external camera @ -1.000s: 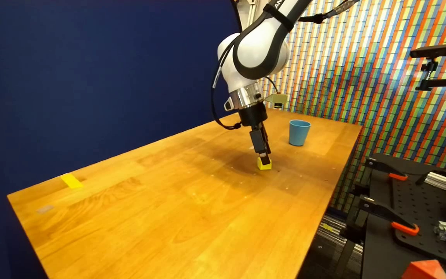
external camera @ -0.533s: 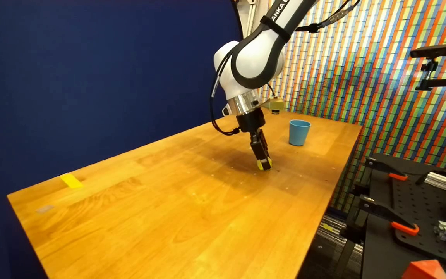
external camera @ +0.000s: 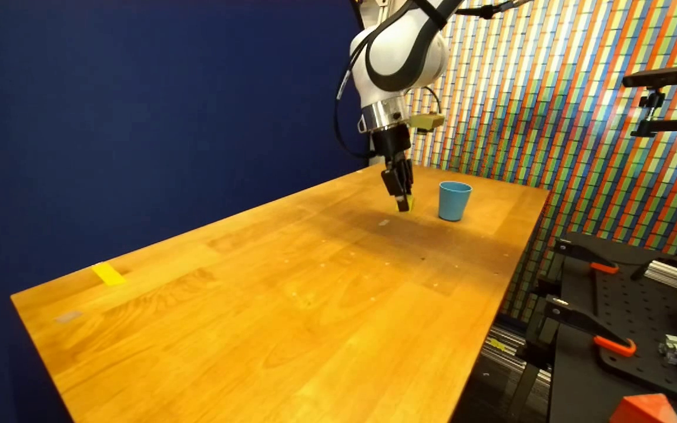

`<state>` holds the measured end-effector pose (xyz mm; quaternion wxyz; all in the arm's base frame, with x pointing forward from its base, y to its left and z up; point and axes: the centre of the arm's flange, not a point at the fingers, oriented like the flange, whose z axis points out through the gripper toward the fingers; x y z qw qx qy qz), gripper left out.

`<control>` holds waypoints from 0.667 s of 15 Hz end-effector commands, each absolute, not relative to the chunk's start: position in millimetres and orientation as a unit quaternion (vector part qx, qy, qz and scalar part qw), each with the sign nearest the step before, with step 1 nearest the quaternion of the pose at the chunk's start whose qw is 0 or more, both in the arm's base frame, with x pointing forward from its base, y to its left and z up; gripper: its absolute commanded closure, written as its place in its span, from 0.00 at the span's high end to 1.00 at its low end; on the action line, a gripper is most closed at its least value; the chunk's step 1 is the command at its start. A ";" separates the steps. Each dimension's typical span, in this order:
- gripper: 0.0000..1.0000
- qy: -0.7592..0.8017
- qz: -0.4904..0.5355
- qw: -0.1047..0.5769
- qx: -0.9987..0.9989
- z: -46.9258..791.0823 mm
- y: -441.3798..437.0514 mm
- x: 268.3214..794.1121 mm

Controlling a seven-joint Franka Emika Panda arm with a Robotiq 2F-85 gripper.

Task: Put the yellow block in the cup

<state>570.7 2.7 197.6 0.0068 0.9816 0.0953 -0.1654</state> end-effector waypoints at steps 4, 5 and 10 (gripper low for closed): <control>0.14 -0.085 -0.143 -0.005 0.986 284.4 -120.1 536.9; 0.13 -0.111 -0.144 -0.012 0.983 285.2 -129.6 530.8; 0.13 -0.194 -0.161 -0.050 0.966 264.5 -149.0 517.1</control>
